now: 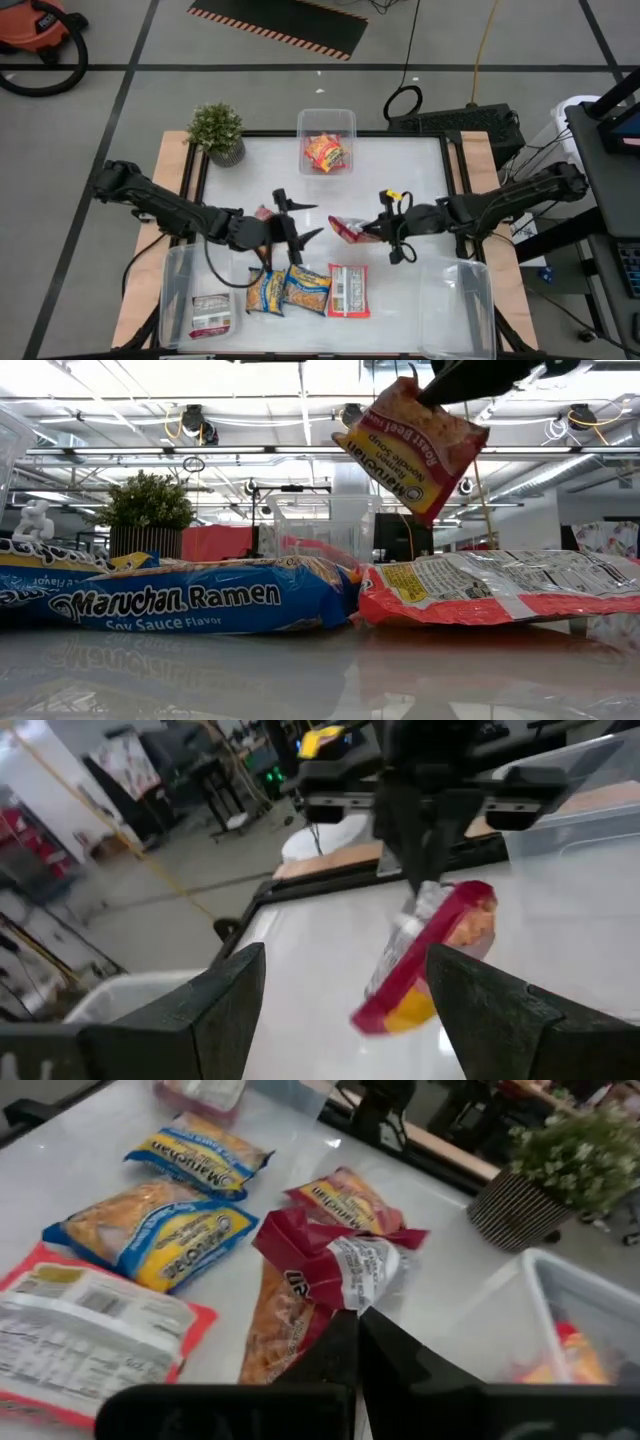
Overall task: Sort Maruchan noodles
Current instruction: Put the right red noodle pack into the bottom left transparent bin
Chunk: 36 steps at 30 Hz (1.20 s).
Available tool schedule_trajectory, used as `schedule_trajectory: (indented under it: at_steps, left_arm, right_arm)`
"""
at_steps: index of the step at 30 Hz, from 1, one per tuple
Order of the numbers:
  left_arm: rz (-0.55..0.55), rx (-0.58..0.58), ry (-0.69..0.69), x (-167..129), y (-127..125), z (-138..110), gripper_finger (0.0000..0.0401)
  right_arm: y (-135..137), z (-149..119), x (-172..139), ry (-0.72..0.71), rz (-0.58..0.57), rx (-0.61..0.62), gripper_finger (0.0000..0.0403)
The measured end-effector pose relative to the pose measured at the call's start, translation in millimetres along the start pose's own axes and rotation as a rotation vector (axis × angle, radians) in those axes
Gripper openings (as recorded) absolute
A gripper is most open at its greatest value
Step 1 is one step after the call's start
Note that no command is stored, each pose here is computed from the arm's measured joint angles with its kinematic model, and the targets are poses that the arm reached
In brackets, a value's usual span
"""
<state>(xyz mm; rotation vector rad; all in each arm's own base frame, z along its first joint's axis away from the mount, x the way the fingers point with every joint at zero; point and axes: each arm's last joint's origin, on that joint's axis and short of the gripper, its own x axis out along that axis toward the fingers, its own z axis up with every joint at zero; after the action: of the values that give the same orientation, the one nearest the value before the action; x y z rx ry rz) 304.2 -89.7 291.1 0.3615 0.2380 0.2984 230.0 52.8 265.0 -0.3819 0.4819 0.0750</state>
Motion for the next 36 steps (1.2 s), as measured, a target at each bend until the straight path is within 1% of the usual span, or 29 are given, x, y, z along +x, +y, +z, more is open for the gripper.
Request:
schedule_trajectory:
  at_steps: [4, 5, 7, 9, 12, 14, 16, 18, 19, 21, 23, 25, 28, 30, 33, 36]
  left_arm:
    - [0.02, 0.026, -0.03, 10, -4, -2, 0.0281]
    - [0.011, 0.002, -0.03, 11, -3, -2, 0.0281]
    - [-0.049, -0.055, -0.035, 15, 2, -4, 0.0281]
    - [-0.079, -0.067, -0.023, 19, 5, -7, 0.0281]
    - [-0.067, -0.047, -0.001, 24, 9, -11, 0.0281]
    - [-0.021, -0.019, 0.02, 31, 12, -16, 0.0281]
    - [0.088, 0.011, 0.05, 34, 19, -19, 0.0281]
    - [0.169, -0.005, 0.028, 37, 28, -15, 0.0281]
    - [0.178, -0.007, 0.018, 38, 30, -14, 0.0281]
    - [0.141, 0.003, 0.012, 39, 28, -15, 0.028]
    - [0.065, 0.002, -0.004, 40, 25, -16, 0.028]
    - [0.001, -0.034, -0.029, 42, 21, -17, 0.0281]
    - [-0.114, -0.036, -0.031, 44, 16, -20, 0.0281]
    - [-0.142, -0.043, -0.036, 46, 13, -22, 0.0281]
    - [-0.177, -0.022, 0.0, 49, 9, -29, 0.0281]
    - [-0.186, -0.023, 0.027, 55, 9, -36, 0.0281]
  right_arm:
    - [-10, -1, 0, -0.005, -0.026, -0.018, 0.0]
    - [-12, -1, 0, -0.003, -0.034, -0.024, 0.0]
    - [-16, -3, 1, 0.005, -0.046, -0.037, 0.0]
    - [-19, -4, 1, 0.003, -0.034, -0.05, 0.0]
    - [-23, -5, 2, -0.009, 0.001, -0.042, 0.0]
    - [-25, -6, 3, -0.01, 0.007, -0.037, 0.0]
    - [-26, -6, 3, -0.009, 0.004, -0.035, 0.0]
    - [-25, -6, 3, -0.009, 0.005, -0.031, 0.0]
    - [-25, -6, 3, -0.009, 0.006, -0.031, 0.0]
    - [-25, -6, 3, -0.01, 0.006, -0.026, 0.0]
    - [-25, -6, 3, -0.011, 0.007, -0.009, 0.0]
    - [-25, -6, 2, -0.013, 0.006, 0.0, 0.0]
    - [-25, -5, 2, -0.014, 0.006, 0.002, 0.0]
    - [-25, -5, 2, -0.019, 0.004, 0.002, 0.0]
    - [-26, -4, 2, -0.034, 0.001, -0.003, 0.0]
    - [-26, -2, 2, -0.067, 0.034, -0.018, 0.0]
